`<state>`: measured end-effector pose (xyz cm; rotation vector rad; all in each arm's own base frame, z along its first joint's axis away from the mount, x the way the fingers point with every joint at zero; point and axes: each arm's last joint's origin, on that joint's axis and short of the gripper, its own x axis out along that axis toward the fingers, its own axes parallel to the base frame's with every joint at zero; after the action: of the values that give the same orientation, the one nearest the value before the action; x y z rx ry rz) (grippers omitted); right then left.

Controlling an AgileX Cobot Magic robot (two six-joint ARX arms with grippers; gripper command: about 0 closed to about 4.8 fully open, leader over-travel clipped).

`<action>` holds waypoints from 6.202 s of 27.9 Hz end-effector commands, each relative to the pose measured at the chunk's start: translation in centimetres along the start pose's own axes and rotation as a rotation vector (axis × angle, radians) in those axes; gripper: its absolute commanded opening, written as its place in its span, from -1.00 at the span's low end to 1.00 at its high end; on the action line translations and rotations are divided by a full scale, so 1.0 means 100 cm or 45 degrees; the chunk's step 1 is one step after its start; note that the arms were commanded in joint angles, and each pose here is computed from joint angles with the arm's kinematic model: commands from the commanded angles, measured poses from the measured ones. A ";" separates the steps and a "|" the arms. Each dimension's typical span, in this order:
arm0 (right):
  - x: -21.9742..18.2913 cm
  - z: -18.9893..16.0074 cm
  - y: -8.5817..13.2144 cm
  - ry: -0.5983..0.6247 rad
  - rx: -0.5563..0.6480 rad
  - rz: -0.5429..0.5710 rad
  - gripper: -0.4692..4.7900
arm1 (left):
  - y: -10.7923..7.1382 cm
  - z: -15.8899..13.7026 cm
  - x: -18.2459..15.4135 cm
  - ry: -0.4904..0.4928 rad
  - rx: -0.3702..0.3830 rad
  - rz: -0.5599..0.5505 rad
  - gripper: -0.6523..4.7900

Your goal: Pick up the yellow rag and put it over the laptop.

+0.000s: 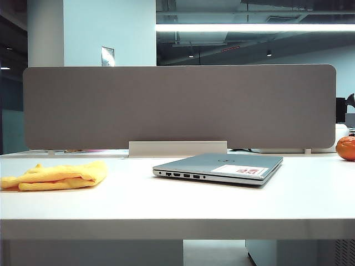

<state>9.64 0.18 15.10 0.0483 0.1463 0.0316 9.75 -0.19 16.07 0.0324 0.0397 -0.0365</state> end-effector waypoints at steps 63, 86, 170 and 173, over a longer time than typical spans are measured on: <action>-0.005 0.003 0.017 -0.020 -0.008 0.805 -0.84 | 0.001 0.060 0.001 -0.097 -0.250 -0.063 -0.78; -0.005 0.003 0.017 -0.023 -0.009 0.805 -0.84 | -0.003 0.081 0.112 0.478 -0.613 -0.172 -0.78; -0.005 0.003 0.017 -0.015 -0.006 0.804 -0.84 | -0.039 0.028 0.199 0.361 -1.065 -0.730 -0.78; -0.005 0.003 0.017 -0.015 -0.006 0.804 -0.84 | -0.054 0.041 0.205 0.332 -1.044 -0.806 -0.78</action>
<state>9.08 1.87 15.52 0.0918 0.1239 0.6622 29.95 -5.79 18.32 -0.8107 0.3539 -0.6028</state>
